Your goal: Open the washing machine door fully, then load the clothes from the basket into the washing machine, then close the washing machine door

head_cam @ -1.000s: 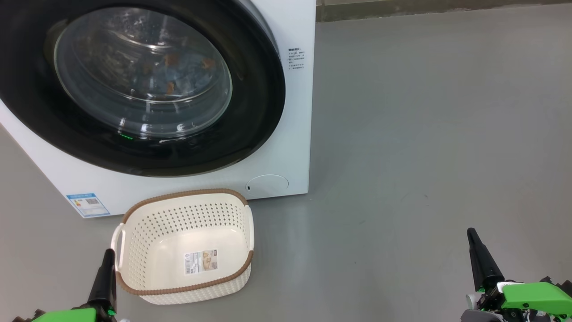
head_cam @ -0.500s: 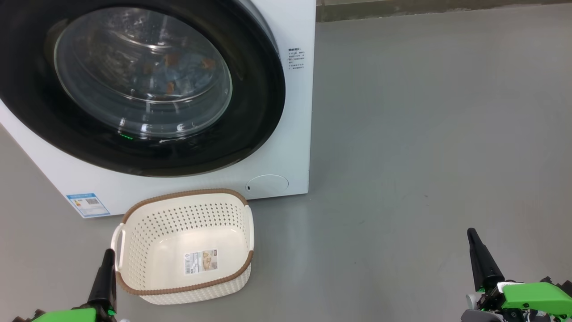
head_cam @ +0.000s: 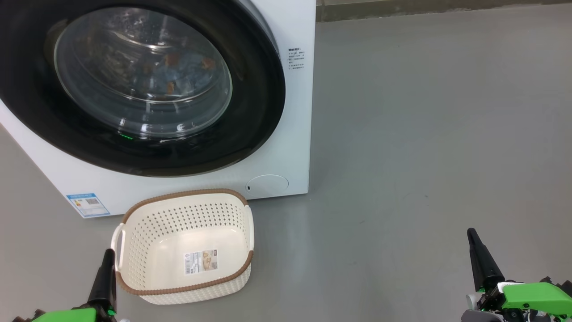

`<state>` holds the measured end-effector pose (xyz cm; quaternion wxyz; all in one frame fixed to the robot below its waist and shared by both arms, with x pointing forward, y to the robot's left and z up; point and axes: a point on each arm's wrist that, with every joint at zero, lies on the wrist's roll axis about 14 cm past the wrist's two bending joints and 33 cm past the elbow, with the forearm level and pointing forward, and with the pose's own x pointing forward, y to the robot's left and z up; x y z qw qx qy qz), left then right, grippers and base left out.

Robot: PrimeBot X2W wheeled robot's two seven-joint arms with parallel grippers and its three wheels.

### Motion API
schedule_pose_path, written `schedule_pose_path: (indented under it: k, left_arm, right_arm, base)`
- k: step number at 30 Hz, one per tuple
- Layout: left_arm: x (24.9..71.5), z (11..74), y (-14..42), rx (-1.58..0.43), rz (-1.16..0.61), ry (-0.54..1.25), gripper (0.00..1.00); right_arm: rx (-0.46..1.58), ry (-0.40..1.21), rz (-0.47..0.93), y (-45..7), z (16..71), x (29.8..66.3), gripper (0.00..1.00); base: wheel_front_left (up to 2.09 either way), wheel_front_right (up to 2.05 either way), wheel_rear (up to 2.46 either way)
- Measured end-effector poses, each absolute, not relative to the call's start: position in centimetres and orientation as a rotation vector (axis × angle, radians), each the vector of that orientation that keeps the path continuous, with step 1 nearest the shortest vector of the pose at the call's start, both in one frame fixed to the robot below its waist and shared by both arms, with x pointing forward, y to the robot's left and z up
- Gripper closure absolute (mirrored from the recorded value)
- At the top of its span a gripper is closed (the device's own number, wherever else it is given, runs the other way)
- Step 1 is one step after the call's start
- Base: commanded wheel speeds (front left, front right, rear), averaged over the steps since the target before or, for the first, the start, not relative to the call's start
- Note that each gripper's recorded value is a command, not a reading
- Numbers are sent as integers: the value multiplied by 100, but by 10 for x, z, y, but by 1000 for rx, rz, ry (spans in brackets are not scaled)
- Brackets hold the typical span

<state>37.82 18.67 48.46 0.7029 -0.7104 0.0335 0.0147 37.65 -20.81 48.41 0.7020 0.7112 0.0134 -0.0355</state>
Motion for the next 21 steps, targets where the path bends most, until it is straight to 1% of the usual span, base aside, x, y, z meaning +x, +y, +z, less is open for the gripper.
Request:
schedule_pose_path:
  k: [21]
  left_arm:
    - [378,485,187,-1581,33,75,100]
  right_arm:
    - [1585,29,-80,-209,484,376,100]
  base:
    - [0,0,0]
